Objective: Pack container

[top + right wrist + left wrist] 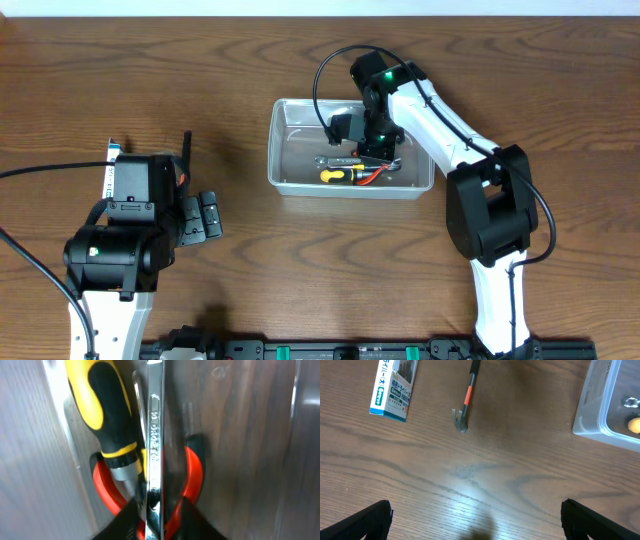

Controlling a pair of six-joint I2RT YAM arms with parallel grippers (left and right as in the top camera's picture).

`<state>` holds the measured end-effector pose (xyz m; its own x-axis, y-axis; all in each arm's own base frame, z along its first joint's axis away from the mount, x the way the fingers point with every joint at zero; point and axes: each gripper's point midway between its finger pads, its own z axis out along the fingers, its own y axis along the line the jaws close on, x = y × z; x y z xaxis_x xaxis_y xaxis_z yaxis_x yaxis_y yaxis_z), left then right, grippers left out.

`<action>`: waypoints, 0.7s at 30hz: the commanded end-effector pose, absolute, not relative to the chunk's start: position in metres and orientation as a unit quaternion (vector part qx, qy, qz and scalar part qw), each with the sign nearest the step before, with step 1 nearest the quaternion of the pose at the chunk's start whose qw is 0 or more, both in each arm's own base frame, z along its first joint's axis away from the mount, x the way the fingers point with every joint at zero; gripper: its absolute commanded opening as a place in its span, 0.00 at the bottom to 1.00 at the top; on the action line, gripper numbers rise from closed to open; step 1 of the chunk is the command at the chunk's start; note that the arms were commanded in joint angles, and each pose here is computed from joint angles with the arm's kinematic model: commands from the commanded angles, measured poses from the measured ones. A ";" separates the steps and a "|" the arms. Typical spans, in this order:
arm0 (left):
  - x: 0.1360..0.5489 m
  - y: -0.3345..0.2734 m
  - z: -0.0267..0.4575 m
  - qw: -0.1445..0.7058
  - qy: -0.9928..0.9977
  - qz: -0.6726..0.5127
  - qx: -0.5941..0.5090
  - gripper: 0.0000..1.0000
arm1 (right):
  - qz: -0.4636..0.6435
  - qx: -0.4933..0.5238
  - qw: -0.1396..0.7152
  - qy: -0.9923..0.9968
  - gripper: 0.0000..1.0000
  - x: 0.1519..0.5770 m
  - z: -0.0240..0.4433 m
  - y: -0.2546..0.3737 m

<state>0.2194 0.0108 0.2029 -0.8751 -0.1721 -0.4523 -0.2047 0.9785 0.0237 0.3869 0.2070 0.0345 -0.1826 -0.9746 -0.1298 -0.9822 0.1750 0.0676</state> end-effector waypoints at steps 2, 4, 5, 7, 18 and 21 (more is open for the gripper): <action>0.221 0.011 0.209 0.238 0.965 0.033 -0.105 0.98 | 0.073 -0.617 0.040 0.782 0.48 0.393 0.040 0.207; 0.219 0.011 0.208 0.234 0.967 0.035 -0.098 0.98 | 0.069 -0.601 0.058 0.794 0.51 0.400 0.053 0.208; 0.218 0.011 0.209 0.231 0.968 0.037 -0.092 0.98 | 0.064 -0.592 0.071 0.800 0.53 0.405 0.064 0.208; 0.215 0.011 0.213 0.223 0.970 0.040 -0.087 0.98 | 0.046 -0.575 0.108 0.810 0.56 0.418 0.094 0.204; 0.273 0.045 0.232 0.168 0.982 0.079 -0.035 0.98 | -0.041 -0.322 0.346 0.880 0.99 0.460 0.309 0.080; 0.289 0.059 0.203 0.127 0.988 0.082 -0.039 0.98 | -0.054 -0.261 0.356 0.896 0.99 0.449 0.327 0.030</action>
<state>0.2824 0.0481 0.2269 -0.9316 -0.1073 -0.3473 -0.1576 0.9802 0.1198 0.4547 0.0616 0.3261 -0.5178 -0.6174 -0.5922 -0.5346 0.7740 -0.3394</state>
